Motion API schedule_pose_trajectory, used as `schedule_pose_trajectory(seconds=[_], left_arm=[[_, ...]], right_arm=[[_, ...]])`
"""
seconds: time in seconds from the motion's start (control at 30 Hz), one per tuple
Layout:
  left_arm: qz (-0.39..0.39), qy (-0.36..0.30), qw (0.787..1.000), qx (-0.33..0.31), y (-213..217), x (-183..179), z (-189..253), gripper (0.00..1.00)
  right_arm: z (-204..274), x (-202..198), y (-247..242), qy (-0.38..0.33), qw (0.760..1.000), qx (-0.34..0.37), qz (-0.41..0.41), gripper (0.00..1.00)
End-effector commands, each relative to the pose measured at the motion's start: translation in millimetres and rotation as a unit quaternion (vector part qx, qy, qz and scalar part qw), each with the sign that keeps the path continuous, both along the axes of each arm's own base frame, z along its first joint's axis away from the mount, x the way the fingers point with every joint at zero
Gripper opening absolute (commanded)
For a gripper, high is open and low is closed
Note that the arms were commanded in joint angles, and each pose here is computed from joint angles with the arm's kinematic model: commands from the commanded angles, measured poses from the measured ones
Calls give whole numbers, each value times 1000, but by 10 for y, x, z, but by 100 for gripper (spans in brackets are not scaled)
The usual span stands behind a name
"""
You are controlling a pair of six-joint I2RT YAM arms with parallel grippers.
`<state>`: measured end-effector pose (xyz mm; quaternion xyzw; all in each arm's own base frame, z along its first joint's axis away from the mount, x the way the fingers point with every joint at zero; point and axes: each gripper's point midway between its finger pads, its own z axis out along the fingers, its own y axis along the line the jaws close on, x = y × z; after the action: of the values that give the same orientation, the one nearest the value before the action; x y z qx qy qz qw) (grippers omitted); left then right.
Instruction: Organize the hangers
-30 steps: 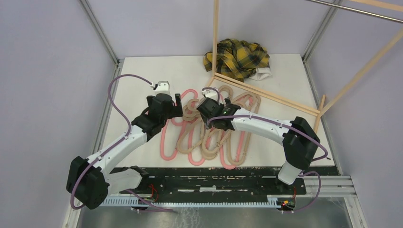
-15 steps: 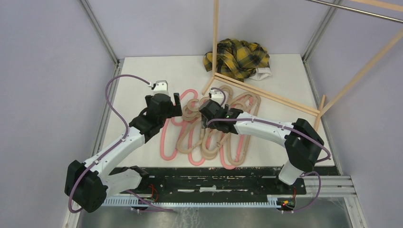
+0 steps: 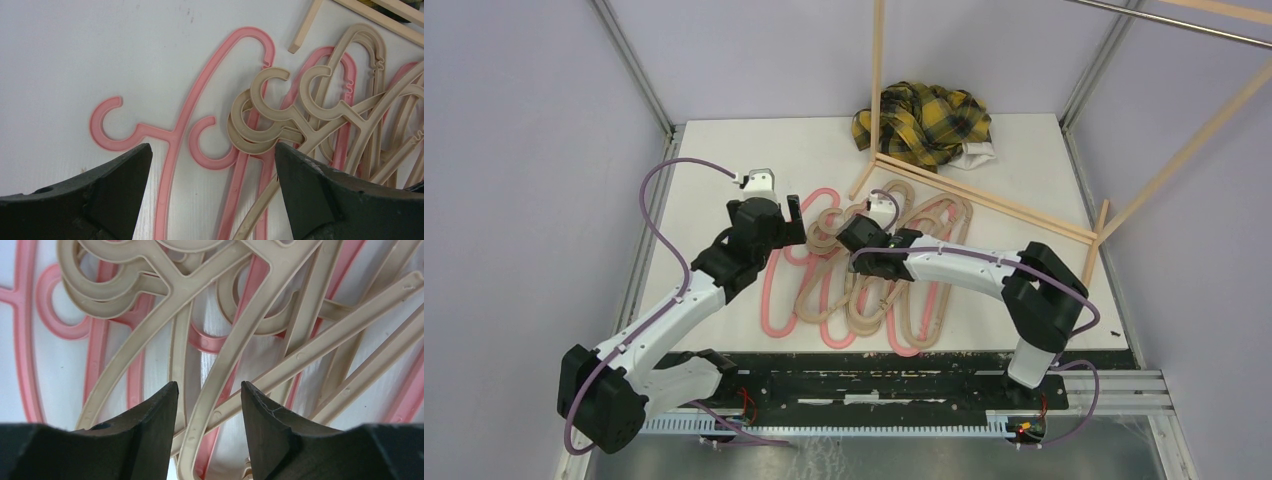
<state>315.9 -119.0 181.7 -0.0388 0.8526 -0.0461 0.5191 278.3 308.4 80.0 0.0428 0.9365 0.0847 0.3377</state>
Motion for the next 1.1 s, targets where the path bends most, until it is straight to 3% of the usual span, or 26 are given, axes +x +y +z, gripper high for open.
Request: schedule_pose_trajectory(seconds=[0.0,0.57,0.73,0.83,0.97,1.07], left_arm=[[1,-28,999,-32,-63,25,266,99],[1,-22,999,-31,-51,0,201,99],[1,-21,999,-31,-50,-12,198,99],[3,-20,999,-31,-40,-17,191,99],[4,-20,999,-31,-37,-15,191,99],[5,-22,999,-33,-37,-14,217,99]], right_arm=[[-35,4,62,9,1000,7,-22,57],[-390,-44,-34,29,999,-23,-35,59],[-486,-64,-74,34,998,-32,-38,33],[-488,-75,-119,33,998,-38,-43,28],[-393,-87,-235,24,997,-48,-57,3],[-201,-103,-341,9,997,-46,-68,1]])
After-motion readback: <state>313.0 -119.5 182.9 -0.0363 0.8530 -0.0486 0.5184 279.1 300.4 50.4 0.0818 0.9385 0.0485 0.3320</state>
